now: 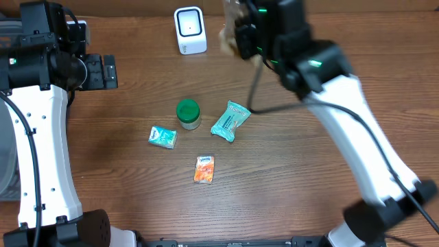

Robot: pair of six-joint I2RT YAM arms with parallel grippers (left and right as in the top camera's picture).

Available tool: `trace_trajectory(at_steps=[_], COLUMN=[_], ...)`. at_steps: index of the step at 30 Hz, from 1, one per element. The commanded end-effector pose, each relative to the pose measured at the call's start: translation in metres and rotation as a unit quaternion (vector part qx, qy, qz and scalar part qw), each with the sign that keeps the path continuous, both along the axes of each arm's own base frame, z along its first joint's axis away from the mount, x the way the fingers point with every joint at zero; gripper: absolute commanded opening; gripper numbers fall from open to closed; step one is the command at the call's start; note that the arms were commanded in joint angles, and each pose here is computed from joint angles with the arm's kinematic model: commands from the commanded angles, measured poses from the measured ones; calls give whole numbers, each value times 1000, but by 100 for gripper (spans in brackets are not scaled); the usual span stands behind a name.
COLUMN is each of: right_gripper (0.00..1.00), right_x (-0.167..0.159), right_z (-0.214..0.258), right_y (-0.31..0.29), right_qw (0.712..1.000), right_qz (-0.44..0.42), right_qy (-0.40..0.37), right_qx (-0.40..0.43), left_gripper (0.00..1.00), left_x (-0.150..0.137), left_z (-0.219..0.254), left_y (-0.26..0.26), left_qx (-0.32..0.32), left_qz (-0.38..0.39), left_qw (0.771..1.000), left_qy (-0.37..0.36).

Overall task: Scan the item barcode
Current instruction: 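Lift the bread bag with the right gripper and hold it at the scanner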

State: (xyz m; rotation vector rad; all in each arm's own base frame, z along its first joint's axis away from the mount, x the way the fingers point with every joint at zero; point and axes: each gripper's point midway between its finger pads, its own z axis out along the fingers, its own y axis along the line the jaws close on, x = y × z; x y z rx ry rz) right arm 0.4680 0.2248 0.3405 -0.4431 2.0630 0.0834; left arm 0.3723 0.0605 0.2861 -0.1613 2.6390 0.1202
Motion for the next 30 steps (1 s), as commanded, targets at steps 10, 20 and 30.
trace_trajectory(at_steps=[10,20,30], right_gripper=[4,4,4], right_x=[104,132,144], right_z=[-73,-158,-170], right_y=[40,77,73], right_qw=[955,884,871], right_qz=[-9,48,6], right_qy=[-150,-187,-215], right_qx=[-255,-425,-441], left_gripper=[100,100,100], left_x=[0,0,0], left_z=[-2,-2,-2], left_y=[4,4,4], left_qx=[8,8,8], left_qz=[-2,-2,-2], left_qw=[1000,1000,1000], left_qy=[5,5,5])
